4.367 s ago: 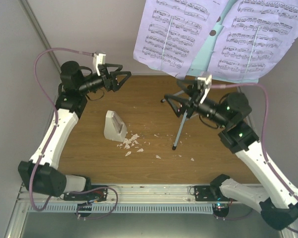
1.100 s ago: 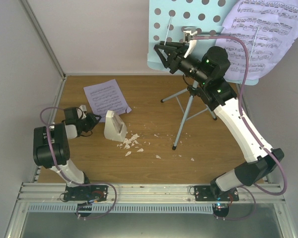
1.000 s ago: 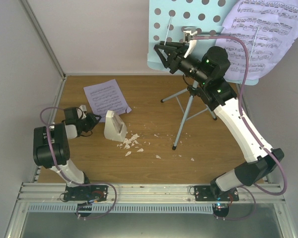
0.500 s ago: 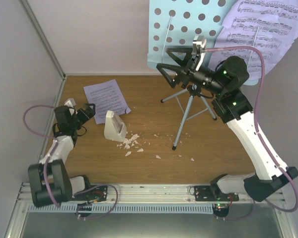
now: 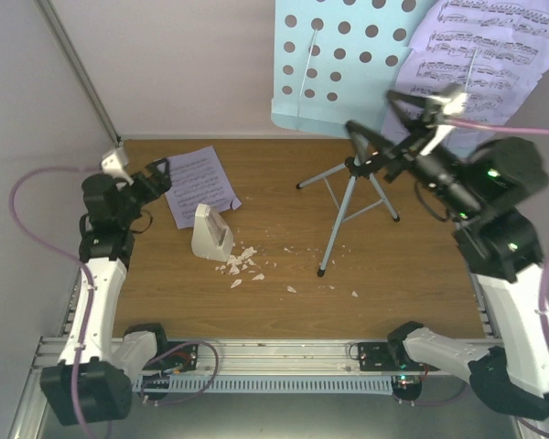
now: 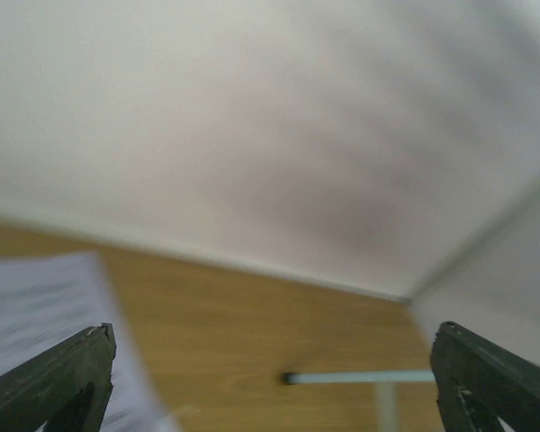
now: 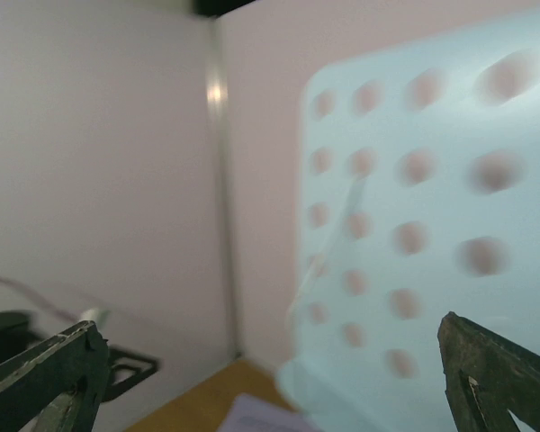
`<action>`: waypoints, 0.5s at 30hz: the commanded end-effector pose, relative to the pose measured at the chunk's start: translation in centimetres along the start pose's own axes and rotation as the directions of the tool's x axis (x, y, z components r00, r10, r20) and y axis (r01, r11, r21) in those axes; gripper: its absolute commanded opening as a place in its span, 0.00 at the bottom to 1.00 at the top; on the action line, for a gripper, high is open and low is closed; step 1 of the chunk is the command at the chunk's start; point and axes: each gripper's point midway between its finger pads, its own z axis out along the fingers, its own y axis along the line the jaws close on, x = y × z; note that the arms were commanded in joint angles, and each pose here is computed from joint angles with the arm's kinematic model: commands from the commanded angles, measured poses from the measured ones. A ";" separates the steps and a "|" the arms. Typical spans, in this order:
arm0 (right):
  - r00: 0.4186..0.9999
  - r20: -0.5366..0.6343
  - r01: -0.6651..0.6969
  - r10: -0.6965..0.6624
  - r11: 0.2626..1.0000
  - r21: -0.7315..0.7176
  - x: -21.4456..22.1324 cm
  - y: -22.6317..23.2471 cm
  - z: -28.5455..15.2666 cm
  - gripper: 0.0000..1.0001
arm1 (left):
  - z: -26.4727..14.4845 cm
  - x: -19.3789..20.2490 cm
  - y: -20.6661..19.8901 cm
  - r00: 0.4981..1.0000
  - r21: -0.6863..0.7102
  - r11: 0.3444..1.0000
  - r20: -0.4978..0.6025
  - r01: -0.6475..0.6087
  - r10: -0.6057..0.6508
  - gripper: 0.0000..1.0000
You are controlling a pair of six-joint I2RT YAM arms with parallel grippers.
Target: Pack up the instrument practice props
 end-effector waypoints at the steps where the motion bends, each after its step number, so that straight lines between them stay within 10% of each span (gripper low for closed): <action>1: 0.995 -0.078 0.087 -0.058 0.888 0.451 -0.1 -7.6 -3.0 1.00 | -2.2 -3.2 -12.9 0.988 0.297 0.942 0.068 -0.155 0.142 0.94; 7: 0.993 -0.079 0.118 -0.089 0.709 0.696 -2.2 -11.4 -7.5 0.98 | -4.8 -1.6 -26.3 0.967 0.623 0.749 0.046 -0.225 0.252 0.89; 15: 0.988 -0.144 0.147 -0.063 0.687 0.712 -1.5 -12.1 -6.5 0.91 | -7.4 3.6 -40.1 0.937 0.873 0.444 0.037 -0.199 0.348 0.83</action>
